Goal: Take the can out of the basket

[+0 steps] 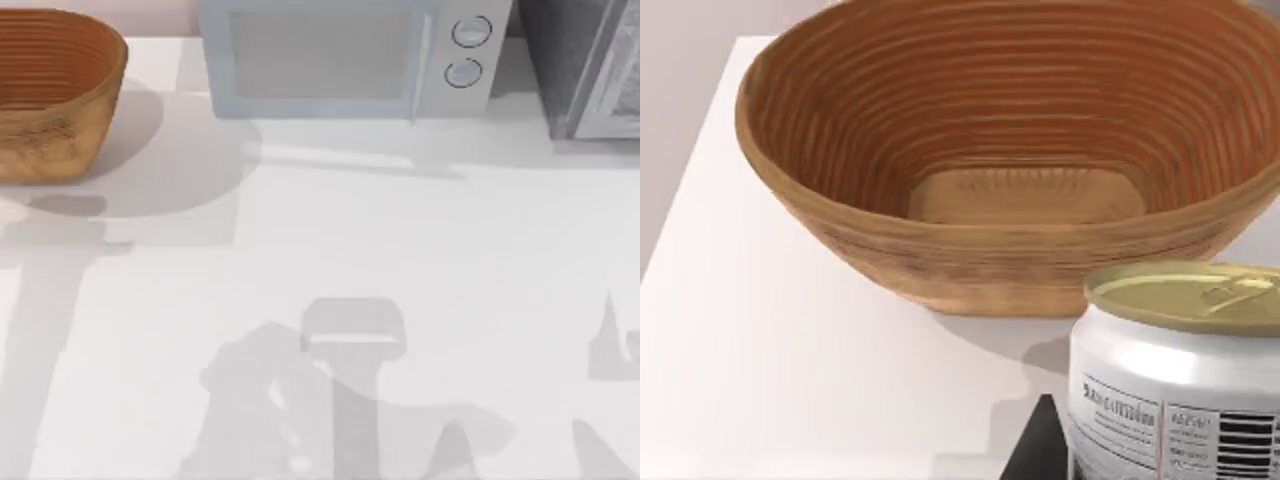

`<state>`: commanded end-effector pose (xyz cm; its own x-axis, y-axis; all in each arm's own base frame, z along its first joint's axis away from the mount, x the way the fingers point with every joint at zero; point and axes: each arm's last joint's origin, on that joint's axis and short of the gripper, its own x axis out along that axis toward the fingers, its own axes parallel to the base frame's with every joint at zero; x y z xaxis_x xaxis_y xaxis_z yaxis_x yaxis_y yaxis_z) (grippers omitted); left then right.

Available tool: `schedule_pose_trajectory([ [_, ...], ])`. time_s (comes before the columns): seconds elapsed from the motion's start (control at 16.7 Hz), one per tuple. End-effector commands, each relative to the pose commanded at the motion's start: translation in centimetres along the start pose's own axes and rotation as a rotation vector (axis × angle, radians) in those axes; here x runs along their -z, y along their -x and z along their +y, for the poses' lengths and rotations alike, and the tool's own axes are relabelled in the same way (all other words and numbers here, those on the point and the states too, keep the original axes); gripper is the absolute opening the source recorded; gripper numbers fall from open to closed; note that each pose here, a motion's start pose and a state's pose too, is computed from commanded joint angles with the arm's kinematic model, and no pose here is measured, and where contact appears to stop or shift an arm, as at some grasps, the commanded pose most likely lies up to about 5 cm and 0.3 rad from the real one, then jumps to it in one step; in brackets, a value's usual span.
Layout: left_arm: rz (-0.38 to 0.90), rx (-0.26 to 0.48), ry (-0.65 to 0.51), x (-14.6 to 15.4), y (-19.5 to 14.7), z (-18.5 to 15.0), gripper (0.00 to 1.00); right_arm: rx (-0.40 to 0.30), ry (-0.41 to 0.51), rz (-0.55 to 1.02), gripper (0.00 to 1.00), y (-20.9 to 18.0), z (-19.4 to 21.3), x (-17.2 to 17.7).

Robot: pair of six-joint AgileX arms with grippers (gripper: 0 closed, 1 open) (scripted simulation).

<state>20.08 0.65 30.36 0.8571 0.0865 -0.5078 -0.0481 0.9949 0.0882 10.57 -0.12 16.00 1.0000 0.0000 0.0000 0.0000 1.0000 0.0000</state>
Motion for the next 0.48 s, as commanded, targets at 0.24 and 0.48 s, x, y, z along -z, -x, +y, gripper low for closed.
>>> schedule_pose_trajectory([
  [0.24, -0.241, 0.012, 0.034, 8.1, 3.0, -0.6, 0.00, 0.000, 0.000, 0.000, 1.00, 0.0, 0.0, 0.0],
  [0.48, -0.422, 0.043, 0.060, 14.1, 2.2, -1.2, 0.00, 0.000, 0.000, 0.000, 1.00, 0.0, 0.0, 0.0],
])
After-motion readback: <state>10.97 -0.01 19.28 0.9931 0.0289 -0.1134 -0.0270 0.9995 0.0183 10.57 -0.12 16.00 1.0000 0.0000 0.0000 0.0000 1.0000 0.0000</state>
